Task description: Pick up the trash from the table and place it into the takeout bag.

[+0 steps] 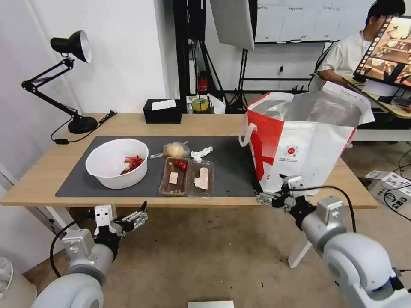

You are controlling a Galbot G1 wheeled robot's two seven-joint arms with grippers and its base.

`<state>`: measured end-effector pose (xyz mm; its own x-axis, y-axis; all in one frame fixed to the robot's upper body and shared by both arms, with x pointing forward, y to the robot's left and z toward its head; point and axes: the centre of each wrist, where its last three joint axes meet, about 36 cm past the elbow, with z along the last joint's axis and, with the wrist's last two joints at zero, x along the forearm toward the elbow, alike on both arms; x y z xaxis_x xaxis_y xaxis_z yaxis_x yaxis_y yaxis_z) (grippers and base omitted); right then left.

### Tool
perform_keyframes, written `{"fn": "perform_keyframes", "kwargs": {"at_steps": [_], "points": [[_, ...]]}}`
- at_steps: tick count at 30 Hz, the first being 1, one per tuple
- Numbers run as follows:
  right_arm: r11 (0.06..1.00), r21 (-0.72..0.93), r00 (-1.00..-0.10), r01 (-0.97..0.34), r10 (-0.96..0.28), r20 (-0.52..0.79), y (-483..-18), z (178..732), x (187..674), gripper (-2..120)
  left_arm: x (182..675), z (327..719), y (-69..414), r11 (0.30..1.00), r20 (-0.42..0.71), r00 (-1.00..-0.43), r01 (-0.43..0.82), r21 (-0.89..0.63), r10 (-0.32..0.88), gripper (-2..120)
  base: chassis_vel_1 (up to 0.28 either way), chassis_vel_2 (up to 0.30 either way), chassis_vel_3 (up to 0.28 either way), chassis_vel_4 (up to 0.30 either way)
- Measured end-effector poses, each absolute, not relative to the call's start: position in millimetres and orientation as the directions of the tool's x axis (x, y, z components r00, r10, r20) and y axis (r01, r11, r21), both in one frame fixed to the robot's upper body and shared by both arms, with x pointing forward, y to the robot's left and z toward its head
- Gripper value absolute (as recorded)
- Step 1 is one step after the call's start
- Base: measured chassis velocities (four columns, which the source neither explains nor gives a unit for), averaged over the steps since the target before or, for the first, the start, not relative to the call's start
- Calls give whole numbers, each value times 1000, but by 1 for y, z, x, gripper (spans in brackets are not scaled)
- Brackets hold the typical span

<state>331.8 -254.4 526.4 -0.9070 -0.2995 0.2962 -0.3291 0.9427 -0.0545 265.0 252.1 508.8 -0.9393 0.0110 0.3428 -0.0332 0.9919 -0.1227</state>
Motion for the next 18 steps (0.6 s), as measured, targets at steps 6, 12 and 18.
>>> {"fn": "perform_keyframes", "kwargs": {"at_steps": [6,12,18], "points": [[944,-47,-906,-328,-300,299,-253,524,332,100,265,508,251,990,340,-940,-30,-139,19,100,0,0,0,0],[945,-45,-907,-325,-299,296,-253,524,332,100,265,508,251,989,338,-941,-30,-144,21,100,0,0,0,0],[944,-35,-909,-327,-305,284,-252,521,333,100,265,508,250,985,331,-943,-25,-169,32,100,0,0,0,0]]}}
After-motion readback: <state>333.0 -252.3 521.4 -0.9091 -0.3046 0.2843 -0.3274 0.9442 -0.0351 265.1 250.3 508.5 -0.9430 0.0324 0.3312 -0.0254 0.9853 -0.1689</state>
